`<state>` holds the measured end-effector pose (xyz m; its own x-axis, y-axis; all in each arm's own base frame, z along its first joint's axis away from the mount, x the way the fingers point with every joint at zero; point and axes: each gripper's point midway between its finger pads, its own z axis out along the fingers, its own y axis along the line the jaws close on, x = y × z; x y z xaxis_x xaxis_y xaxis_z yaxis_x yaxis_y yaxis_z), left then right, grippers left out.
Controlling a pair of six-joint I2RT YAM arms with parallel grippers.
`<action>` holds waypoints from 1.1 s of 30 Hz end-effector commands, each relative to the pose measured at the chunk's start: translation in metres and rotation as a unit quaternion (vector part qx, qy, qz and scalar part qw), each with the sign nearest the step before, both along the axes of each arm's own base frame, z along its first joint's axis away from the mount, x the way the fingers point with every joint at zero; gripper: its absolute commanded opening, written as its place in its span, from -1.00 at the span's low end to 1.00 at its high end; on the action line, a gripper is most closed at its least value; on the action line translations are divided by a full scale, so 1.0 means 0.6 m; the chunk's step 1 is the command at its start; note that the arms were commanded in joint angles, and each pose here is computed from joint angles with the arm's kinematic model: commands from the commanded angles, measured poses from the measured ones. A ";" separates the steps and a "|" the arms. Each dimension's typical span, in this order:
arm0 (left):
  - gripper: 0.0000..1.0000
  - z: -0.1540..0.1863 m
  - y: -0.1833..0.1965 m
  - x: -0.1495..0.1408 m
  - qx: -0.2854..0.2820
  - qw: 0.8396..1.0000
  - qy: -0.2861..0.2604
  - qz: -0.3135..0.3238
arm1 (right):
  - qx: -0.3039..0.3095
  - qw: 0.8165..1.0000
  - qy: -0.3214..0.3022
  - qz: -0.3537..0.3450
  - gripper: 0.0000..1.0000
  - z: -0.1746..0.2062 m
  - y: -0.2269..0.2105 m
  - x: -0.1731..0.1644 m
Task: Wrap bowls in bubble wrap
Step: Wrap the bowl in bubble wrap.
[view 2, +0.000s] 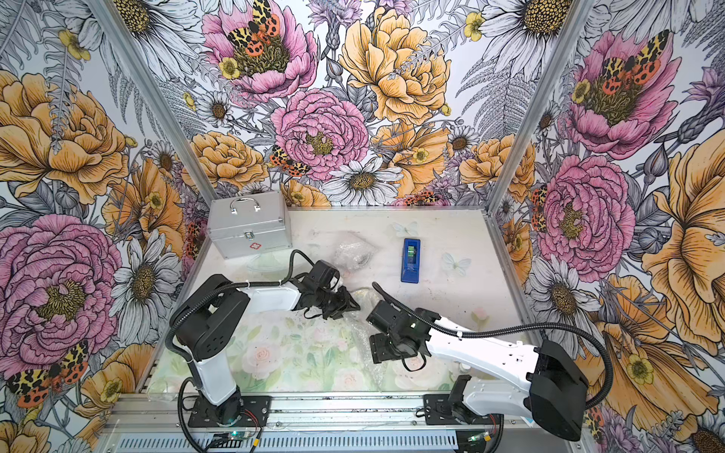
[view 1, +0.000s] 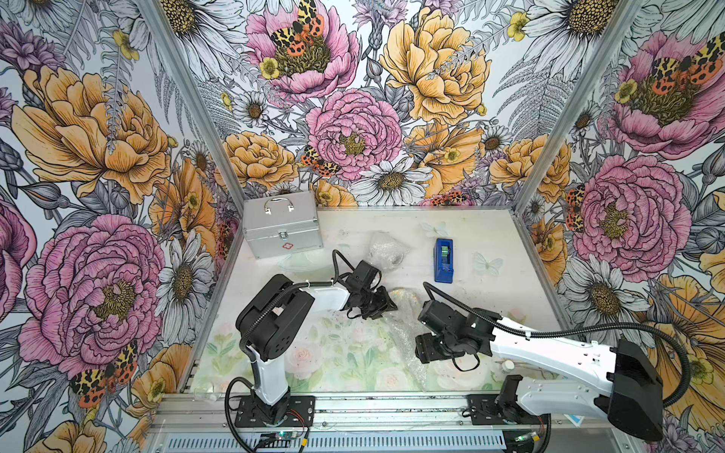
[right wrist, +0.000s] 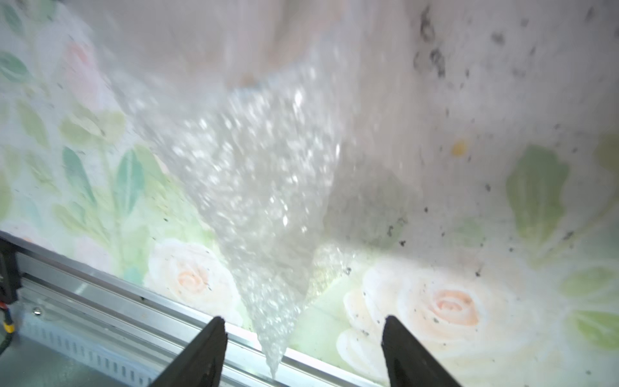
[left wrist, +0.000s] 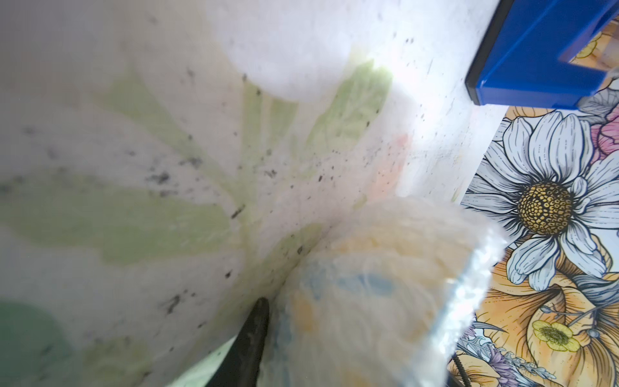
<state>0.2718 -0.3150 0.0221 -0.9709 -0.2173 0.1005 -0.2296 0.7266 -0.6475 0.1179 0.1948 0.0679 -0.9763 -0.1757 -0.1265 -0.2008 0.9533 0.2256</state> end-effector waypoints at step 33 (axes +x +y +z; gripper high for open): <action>-0.51 0.027 0.003 0.009 0.092 0.988 -0.108 -0.059 | -0.055 0.978 -0.192 0.056 -1.00 0.169 0.042 0.151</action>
<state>0.2799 -0.3104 0.0269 -0.9839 -0.1636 -0.0718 -0.0990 0.8335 -0.5435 0.1814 0.2218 0.1631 -0.8971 -0.1911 -0.3984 -0.2802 0.9433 0.1783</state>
